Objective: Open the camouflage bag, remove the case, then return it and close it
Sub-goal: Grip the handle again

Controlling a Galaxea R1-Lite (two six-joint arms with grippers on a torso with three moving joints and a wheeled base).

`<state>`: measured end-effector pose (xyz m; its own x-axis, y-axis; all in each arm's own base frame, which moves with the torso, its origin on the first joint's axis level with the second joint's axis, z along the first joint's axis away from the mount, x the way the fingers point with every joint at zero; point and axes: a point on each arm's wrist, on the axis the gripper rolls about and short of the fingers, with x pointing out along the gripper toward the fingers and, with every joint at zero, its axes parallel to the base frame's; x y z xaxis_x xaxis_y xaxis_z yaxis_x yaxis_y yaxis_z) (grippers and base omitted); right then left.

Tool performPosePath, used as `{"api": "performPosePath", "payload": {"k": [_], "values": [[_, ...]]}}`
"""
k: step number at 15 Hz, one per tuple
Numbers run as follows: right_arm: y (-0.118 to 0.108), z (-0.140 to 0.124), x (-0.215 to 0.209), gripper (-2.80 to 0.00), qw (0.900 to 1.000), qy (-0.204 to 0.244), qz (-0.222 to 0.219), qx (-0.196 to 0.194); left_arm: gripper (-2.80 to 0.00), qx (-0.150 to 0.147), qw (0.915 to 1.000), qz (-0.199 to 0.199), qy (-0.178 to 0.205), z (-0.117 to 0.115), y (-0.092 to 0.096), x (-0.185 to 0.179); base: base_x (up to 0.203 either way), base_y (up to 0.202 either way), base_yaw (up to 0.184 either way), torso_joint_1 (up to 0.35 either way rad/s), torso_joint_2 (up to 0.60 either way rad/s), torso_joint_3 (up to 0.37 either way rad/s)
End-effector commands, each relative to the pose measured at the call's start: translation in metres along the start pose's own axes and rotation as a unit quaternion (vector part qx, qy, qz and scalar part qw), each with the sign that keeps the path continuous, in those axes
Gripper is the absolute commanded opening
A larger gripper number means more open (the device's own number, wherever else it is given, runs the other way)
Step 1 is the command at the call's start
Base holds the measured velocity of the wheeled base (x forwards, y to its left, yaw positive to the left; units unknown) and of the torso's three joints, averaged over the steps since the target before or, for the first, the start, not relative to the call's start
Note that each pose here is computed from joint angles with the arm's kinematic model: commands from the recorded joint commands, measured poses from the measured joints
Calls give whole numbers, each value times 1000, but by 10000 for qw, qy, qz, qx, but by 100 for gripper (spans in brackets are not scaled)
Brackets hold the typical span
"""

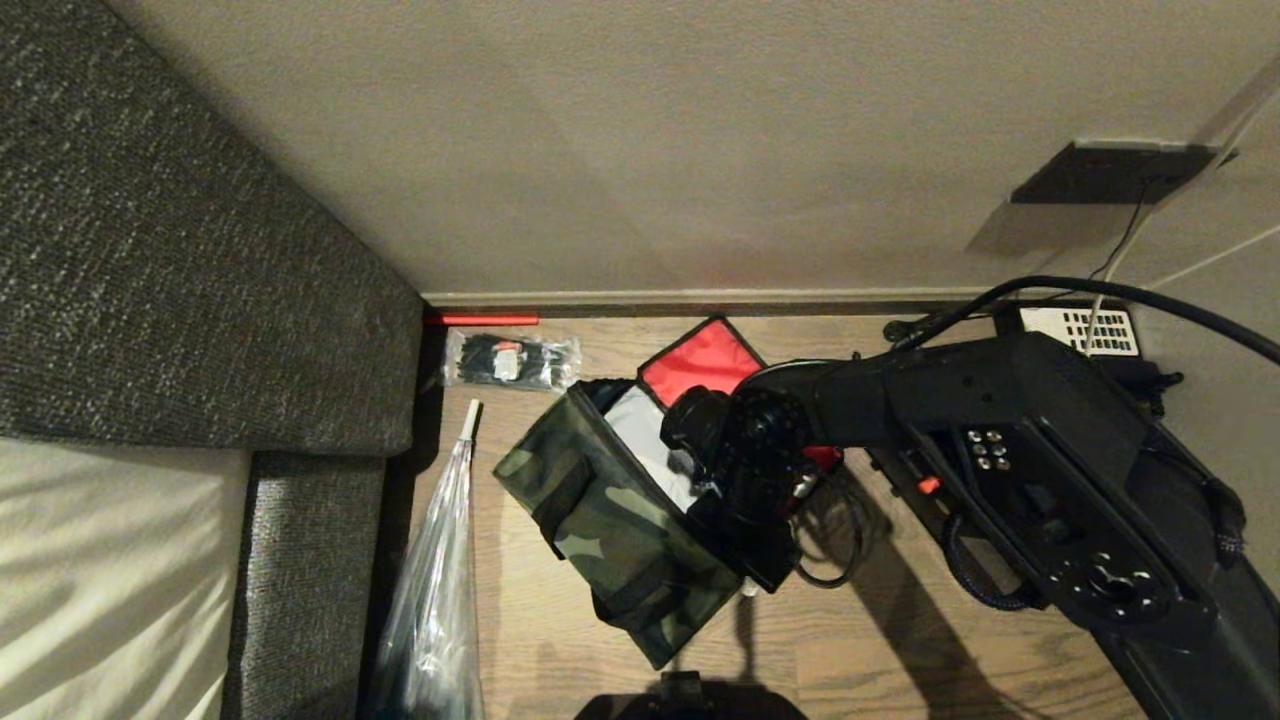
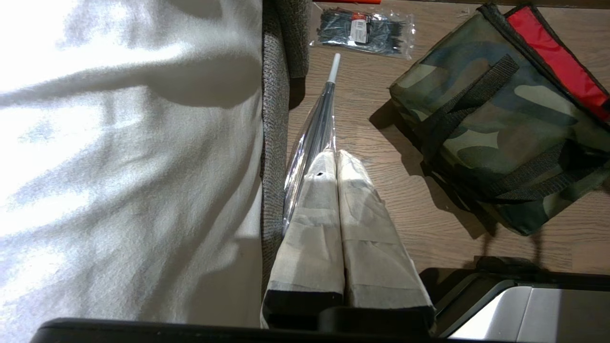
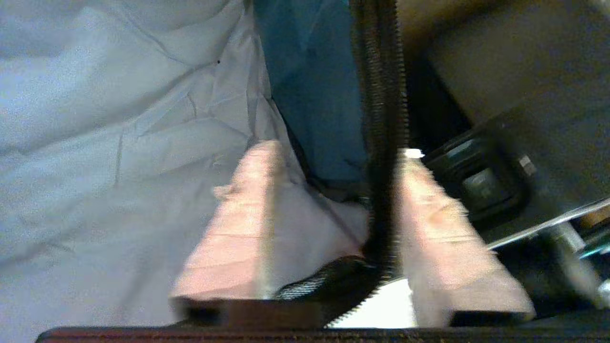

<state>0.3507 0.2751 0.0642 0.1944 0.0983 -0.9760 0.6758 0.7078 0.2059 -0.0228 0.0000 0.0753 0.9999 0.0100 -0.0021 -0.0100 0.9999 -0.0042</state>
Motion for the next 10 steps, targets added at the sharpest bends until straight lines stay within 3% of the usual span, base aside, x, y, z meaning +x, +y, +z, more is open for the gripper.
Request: {"api": "performPosePath", "payload": {"k": [1, 4, 6, 7, 8, 10], "values": [[-5, 19, -15, -280, 9997, -90, 113, -200, -280, -2, 10000, 4, -3, 0, 0, 0, 0, 0, 0, 0, 0, 0], [-16, 51, -46, -280, 9941, -428, 287, -956, -280, -2, 10000, 8, 2, -1, 0, 0, 0, 0, 0, 0, 0, 0], [-26, 79, -77, -280, 9788, -830, 492, -1809, -280, -2, 10000, -3, 4, -1, 0, 0, 0, 0, 0, 0, 0, 0], [-32, 93, -95, -280, 9670, -1058, 626, -2232, -280, -2, 10000, -3, -2, -1, 0, 0, 0, 0, 0, 0, 0, 0], [-37, 103, -109, -280, 9483, -1275, 700, -2821, -280, -2, 10000, 10, 4, -1, 0, 0, 0, 0, 0, 0, 0, 0], [-42, 116, -134, -280, 8970, -1758, 885, -3959, -280, -2, 10000, 7, 0, -1, 0, 0, 0, 0, 0, 0, 0, 0]]}}
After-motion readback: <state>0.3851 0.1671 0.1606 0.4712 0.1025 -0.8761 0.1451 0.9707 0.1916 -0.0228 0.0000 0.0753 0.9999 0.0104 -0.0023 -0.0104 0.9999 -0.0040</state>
